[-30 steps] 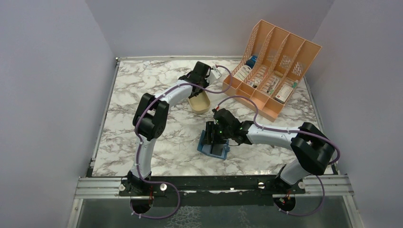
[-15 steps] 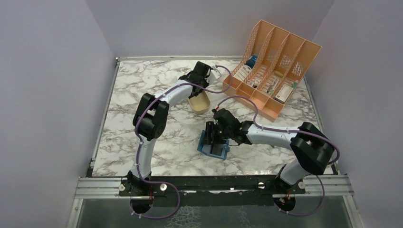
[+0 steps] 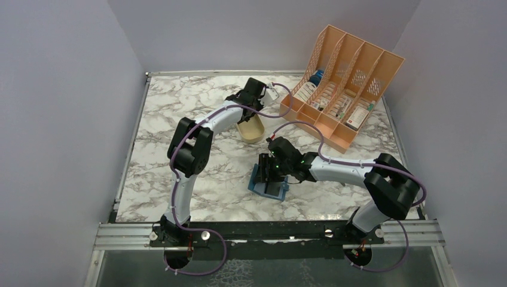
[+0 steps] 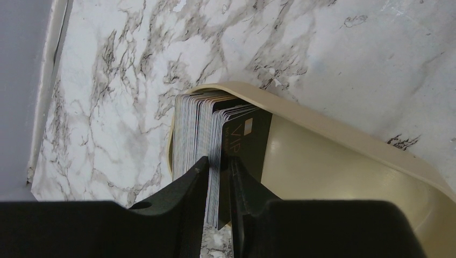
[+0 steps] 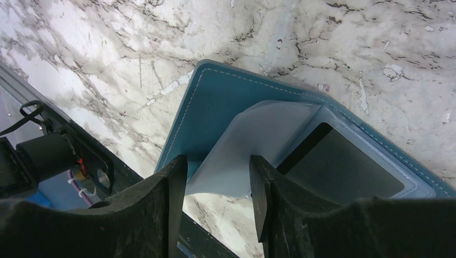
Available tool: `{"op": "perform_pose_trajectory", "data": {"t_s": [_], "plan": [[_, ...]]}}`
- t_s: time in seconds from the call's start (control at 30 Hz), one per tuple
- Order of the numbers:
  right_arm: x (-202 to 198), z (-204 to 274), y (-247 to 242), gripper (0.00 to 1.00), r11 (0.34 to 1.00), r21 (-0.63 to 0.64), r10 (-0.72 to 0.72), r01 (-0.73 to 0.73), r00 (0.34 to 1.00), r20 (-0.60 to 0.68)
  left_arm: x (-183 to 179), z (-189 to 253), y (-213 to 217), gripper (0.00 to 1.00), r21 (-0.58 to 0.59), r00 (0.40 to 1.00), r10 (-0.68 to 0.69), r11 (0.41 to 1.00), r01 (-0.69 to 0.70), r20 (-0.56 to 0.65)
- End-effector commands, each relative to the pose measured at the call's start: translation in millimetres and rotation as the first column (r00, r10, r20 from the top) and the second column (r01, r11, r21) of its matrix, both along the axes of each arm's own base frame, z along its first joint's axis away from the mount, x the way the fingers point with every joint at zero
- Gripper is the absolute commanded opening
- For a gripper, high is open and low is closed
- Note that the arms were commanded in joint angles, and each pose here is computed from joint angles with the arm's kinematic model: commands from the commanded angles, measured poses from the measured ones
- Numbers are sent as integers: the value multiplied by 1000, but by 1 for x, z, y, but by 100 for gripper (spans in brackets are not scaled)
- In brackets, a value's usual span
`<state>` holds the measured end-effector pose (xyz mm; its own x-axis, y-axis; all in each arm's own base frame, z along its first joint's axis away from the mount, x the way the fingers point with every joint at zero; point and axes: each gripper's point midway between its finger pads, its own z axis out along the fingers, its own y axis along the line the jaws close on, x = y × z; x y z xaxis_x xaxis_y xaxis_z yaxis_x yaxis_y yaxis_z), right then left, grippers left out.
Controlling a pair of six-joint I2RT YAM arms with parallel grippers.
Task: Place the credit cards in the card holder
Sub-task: Pick up the credit card from the storage box.
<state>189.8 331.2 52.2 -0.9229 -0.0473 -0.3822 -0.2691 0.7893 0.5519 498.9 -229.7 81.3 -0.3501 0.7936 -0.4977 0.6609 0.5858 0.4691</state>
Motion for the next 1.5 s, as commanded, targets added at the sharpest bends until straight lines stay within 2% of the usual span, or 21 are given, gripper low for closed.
{"op": "perform_pose_trajectory", "data": {"t_s": [0.0, 0.33, 0.7, 0.73, 1.0, 1.17, 1.3, 1.47], "plan": [[2, 8, 11, 47, 999, 34, 19, -20, 1000, 17, 9, 13, 1, 22, 14, 999, 14, 1000, -14, 41], [2, 8, 10, 46, 999, 38, 18, -18, 1000, 17, 10, 19, -1, 19, 6, 999, 19, 1000, -20, 48], [0, 12, 10, 46, 998, 55, 18, -19, 1000, 23, 3, 28, -5, 2, -17, 999, 23, 1000, -22, 25], [0, 12, 10, 46, 998, 56, 17, -19, 1000, 23, 0, 28, -6, 0, -23, 1000, 24, 999, -24, 15], [1, 23, 11, 46, 997, 81, 17, -20, 999, 44, -20, 65, -10, 0, -160, 993, 112, 980, -117, -40], [3, 32, 8, 47, 996, 87, 11, -17, 997, 73, -39, 106, -13, 0, -313, 983, 173, 932, -184, -63], [4, 39, 3, 50, 996, 92, 8, -19, 993, 115, -57, 123, -11, 0, -464, 960, 229, 842, -277, -158], [3, 47, -4, 51, 995, 98, 5, -20, 988, 154, -83, 134, -11, 0, -579, 944, 195, 751, -319, -266]]}}
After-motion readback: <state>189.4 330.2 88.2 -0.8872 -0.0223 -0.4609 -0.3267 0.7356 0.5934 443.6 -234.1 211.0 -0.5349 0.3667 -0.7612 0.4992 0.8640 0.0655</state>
